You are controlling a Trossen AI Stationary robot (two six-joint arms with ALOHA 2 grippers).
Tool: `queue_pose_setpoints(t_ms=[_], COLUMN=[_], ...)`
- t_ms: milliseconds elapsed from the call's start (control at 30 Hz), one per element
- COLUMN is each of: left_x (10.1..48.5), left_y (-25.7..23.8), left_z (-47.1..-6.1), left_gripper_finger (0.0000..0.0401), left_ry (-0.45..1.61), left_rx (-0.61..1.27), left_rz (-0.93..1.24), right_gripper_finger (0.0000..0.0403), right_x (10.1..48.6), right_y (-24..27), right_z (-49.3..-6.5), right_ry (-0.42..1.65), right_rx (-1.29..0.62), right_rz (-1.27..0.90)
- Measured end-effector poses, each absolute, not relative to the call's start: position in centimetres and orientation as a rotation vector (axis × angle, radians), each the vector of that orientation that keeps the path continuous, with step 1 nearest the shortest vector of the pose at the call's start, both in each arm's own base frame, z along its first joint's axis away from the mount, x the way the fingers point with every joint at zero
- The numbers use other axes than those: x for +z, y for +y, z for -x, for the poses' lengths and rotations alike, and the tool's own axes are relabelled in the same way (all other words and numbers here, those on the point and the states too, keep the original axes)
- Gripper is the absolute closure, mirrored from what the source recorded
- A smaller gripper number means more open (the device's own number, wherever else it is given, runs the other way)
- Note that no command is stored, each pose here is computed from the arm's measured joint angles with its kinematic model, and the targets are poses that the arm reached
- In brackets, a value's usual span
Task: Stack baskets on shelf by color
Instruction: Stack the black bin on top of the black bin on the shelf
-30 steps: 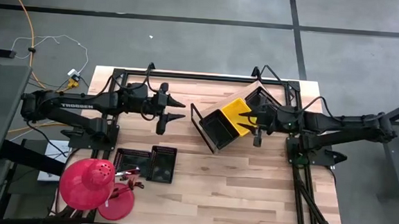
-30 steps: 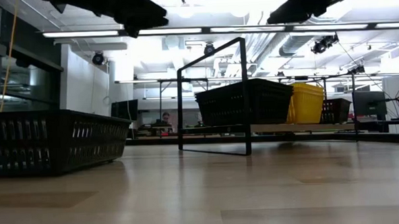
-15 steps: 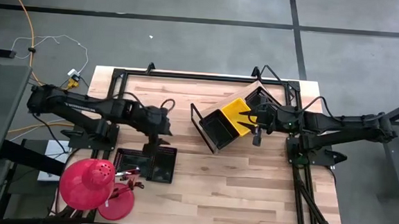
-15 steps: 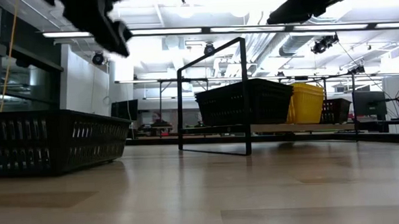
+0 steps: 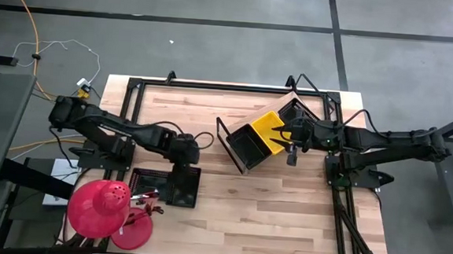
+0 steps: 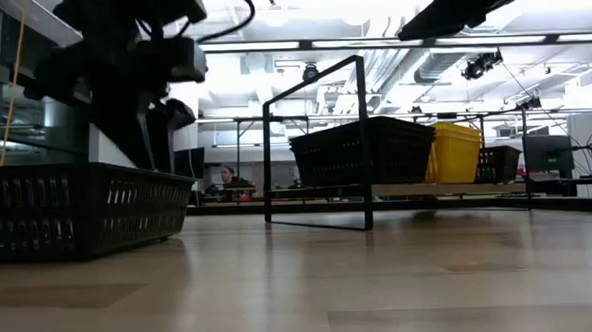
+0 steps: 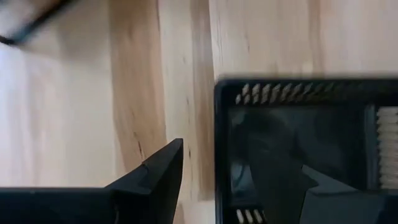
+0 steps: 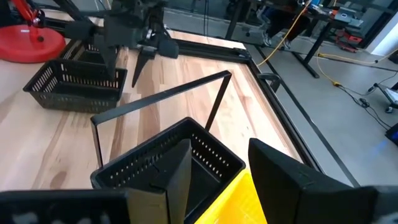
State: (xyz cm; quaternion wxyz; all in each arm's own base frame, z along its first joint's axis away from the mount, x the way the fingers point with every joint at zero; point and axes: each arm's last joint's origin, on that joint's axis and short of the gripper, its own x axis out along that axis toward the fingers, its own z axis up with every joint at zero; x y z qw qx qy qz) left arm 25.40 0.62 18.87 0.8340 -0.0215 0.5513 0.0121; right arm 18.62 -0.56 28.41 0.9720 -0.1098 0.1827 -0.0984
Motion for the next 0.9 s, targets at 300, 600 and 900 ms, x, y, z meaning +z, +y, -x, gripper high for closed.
queue_pose_setpoints(t_ms=[300,600,900], left_x=[16.8,16.4,20.1], left_y=[0.6,0.6,1.5], left_z=[-26.0,-25.7,-25.4], left_gripper_finger=[0.0233,0.0346,0.0398], left_ry=[1.258,1.318,1.219], left_rx=[-0.010,-0.045,-0.054], left_rz=[0.044,0.064,0.139], right_gripper_finger=[0.0253,0.0253,0.0253], right_x=[28.2,28.2,29.0], right_y=[-0.7,-0.7,-0.7], right_z=[-18.5,-18.5,-17.9], right_ry=[0.396,0.395,0.335], right_rx=[-0.245,-0.245,-0.249], right_rz=[0.233,0.233,0.202])
